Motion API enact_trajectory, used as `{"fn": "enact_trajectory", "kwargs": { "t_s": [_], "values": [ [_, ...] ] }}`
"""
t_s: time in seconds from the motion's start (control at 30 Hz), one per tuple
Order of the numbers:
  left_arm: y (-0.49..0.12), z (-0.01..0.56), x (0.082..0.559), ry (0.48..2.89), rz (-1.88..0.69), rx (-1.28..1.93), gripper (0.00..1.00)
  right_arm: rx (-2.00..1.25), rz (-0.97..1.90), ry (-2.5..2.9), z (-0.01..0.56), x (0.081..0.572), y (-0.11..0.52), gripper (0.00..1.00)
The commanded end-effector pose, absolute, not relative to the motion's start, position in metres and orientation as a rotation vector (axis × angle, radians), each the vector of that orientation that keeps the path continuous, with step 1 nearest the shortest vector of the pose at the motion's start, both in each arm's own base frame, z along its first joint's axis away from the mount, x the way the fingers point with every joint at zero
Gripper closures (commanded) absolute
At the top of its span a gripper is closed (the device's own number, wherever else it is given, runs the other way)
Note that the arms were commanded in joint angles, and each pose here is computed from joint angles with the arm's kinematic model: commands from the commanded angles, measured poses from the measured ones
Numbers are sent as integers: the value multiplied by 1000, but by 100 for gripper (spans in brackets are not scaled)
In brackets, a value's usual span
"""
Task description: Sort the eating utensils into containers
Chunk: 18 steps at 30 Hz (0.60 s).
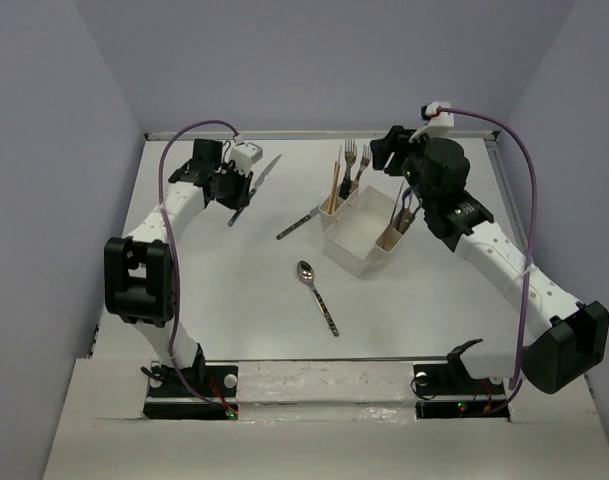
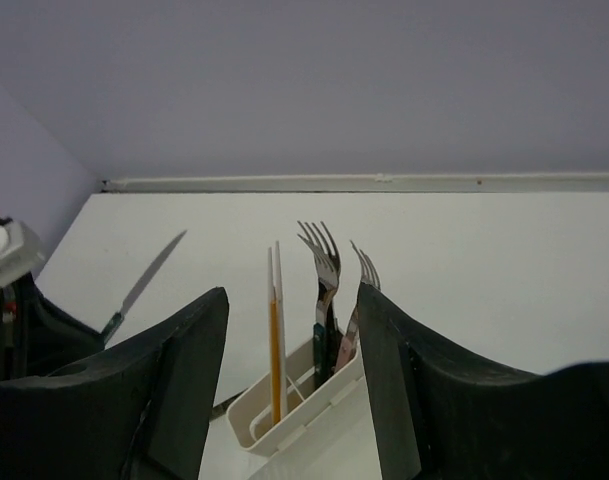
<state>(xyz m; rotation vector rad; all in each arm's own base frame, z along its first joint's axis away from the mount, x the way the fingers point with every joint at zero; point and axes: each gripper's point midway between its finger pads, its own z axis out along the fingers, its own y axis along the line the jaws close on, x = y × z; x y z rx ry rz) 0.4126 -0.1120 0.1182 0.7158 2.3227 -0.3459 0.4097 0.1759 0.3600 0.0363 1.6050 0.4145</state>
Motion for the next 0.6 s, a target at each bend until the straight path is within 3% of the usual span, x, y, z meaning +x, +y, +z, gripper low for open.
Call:
{"fn": "enact_trajectory", "kwargs": {
  "t_s": [0.0, 0.23, 0.43, 0.5, 0.57],
  "values": [
    [-135, 235, 429, 2049, -424, 682, 100, -59, 593, 1527, 409, 399, 203, 39],
    [-168, 339, 415, 1825, -492, 705, 100, -193, 854, 1478, 453, 383, 279, 39],
    [-185, 373, 401, 1771, -528, 724, 100, -154, 1033, 1494, 451, 392, 338, 38],
    [-189, 378, 397, 1759, -536, 729, 100, -146, 1059, 1479, 459, 390, 351, 30],
    [-190, 385, 395, 1747, -536, 731, 100, -147, 1066, 1483, 455, 394, 361, 29]
  ]
}}
